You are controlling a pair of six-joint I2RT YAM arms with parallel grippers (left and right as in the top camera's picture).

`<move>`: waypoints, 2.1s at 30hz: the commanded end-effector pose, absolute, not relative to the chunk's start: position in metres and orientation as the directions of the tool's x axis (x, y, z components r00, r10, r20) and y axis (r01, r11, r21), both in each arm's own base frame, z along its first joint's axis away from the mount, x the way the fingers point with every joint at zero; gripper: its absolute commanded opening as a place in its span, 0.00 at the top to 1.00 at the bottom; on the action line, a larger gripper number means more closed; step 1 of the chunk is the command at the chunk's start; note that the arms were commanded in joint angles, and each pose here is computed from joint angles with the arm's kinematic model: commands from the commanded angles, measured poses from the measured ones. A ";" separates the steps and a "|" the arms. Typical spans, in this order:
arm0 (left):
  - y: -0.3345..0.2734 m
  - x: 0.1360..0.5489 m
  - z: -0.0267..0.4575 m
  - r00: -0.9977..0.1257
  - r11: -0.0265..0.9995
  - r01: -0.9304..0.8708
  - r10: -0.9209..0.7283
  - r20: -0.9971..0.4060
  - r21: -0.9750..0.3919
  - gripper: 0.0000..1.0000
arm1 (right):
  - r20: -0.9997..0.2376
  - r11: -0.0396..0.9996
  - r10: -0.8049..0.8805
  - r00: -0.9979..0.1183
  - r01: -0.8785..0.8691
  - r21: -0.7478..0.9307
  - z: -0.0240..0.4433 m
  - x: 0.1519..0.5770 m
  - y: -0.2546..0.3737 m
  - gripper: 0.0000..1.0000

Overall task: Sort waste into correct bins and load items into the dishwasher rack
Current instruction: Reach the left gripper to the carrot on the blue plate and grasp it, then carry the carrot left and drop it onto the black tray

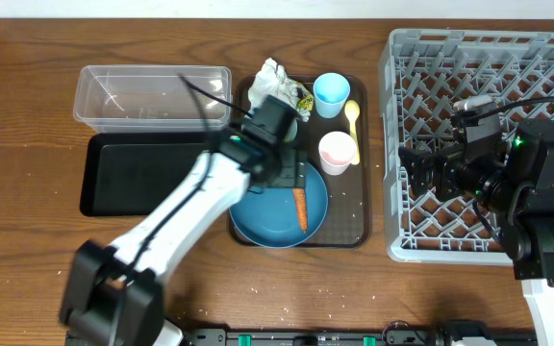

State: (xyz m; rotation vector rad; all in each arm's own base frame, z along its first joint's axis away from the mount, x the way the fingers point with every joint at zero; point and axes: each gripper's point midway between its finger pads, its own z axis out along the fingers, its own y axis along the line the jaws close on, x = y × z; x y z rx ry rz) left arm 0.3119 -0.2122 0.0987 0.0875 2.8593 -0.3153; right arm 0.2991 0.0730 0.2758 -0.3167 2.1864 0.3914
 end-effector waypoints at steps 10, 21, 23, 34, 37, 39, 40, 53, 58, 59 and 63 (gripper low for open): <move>-0.216 0.306 0.042 -0.976 0.998 -0.042 -0.053 -0.212 -0.056 0.20 | -0.806 0.918 -0.081 -0.587 -0.359 0.170 0.283 0.297 0.075 0.02; -0.224 0.309 0.028 -0.979 0.998 0.044 0.033 -0.203 -0.052 0.34 | -0.800 0.918 -0.081 -0.595 -0.357 0.173 0.281 0.296 0.075 0.02; -0.232 0.308 0.027 -0.977 0.992 0.098 0.080 -0.196 -0.085 0.35 | -0.797 0.918 -0.081 -0.598 -0.357 0.174 0.280 0.295 0.075 0.02; -0.236 0.303 0.017 -0.960 0.967 0.239 0.222 -0.173 -0.083 0.34 | -0.793 0.918 -0.081 -0.604 -0.356 0.177 0.279 0.294 0.075 0.02; -0.235 0.301 0.006 -0.961 0.967 0.245 0.233 -0.149 -0.071 0.34 | -0.793 0.918 -0.081 -0.603 -0.356 0.176 0.279 0.294 0.075 0.02; -0.233 0.299 0.002 -0.957 0.963 0.264 0.254 -0.137 -0.061 0.34 | -0.794 0.918 -0.081 -0.602 -0.356 0.176 0.279 0.294 0.075 0.02; -0.232 0.299 0.002 -0.956 0.962 0.268 0.259 -0.137 -0.056 0.35 | -0.794 0.918 -0.081 -0.602 -0.356 0.176 0.279 0.294 0.075 0.02; -0.224 0.300 0.015 -0.966 0.972 0.233 0.226 -0.126 -0.041 0.81 | -0.792 0.918 -0.081 -0.605 -0.355 0.177 0.279 0.294 0.075 0.03; -0.209 0.314 0.078 -0.972 0.983 0.172 0.159 -0.176 -0.064 0.81 | -0.792 0.918 -0.081 -0.605 -0.355 0.177 0.279 0.294 0.075 0.02; -0.202 0.318 0.095 -0.972 0.985 0.154 0.138 -0.193 -0.072 0.81 | -0.792 0.918 -0.081 -0.605 -0.355 0.177 0.279 0.294 0.075 0.02; -0.159 0.330 0.154 -0.962 0.993 0.045 0.014 -0.273 -0.107 0.81 | -0.793 0.918 -0.081 -0.604 -0.356 0.177 0.279 0.294 0.075 0.01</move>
